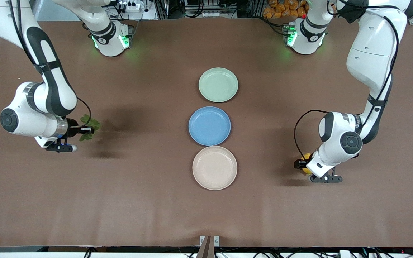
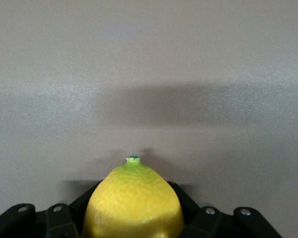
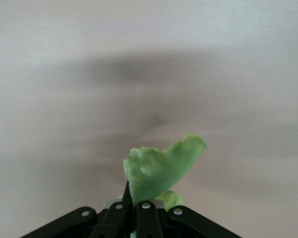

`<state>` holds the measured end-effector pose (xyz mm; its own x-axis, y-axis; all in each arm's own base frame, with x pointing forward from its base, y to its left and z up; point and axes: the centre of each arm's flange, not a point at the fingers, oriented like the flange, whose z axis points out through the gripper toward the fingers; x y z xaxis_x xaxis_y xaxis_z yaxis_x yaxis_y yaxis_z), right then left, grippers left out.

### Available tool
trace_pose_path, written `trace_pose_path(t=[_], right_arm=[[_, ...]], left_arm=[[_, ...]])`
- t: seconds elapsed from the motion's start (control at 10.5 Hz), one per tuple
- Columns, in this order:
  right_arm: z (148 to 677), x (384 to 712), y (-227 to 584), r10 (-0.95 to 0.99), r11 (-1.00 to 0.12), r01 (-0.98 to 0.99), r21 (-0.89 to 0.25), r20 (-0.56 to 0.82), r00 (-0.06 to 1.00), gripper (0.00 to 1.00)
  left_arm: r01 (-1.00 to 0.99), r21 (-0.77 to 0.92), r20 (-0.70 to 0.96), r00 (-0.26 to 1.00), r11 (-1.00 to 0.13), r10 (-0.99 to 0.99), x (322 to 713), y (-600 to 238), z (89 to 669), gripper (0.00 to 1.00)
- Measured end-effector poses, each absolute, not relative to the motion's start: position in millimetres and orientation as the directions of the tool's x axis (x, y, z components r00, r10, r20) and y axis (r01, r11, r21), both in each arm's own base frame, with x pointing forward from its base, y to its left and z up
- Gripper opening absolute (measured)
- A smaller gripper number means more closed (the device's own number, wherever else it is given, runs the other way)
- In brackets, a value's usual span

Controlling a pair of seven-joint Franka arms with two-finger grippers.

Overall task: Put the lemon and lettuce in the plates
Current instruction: 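Lift the lettuce with the right gripper toward the pale green plate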

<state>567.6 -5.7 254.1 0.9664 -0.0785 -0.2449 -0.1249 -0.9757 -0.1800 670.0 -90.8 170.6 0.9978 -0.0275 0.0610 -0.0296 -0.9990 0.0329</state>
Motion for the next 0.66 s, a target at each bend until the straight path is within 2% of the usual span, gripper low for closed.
trace_pose_path(t=[0.28,0.66], right_arm=[[265.6,566.2,58.4,-0.144,-0.971,-0.186,-0.148,-0.255,0.956,0.03],[277.5,556.6,146.6,-0.23,-0.96,-0.262,-0.101,-0.251,0.94,0.03]], left_arm=[[-0.026,0.023,0.029,0.999,-0.999,-0.025,672.4,-87.4,187.3,0.57],[-0.028,0.015,0.049,0.998,-0.999,-0.028,679.8,-88.2,246.0,0.57]])
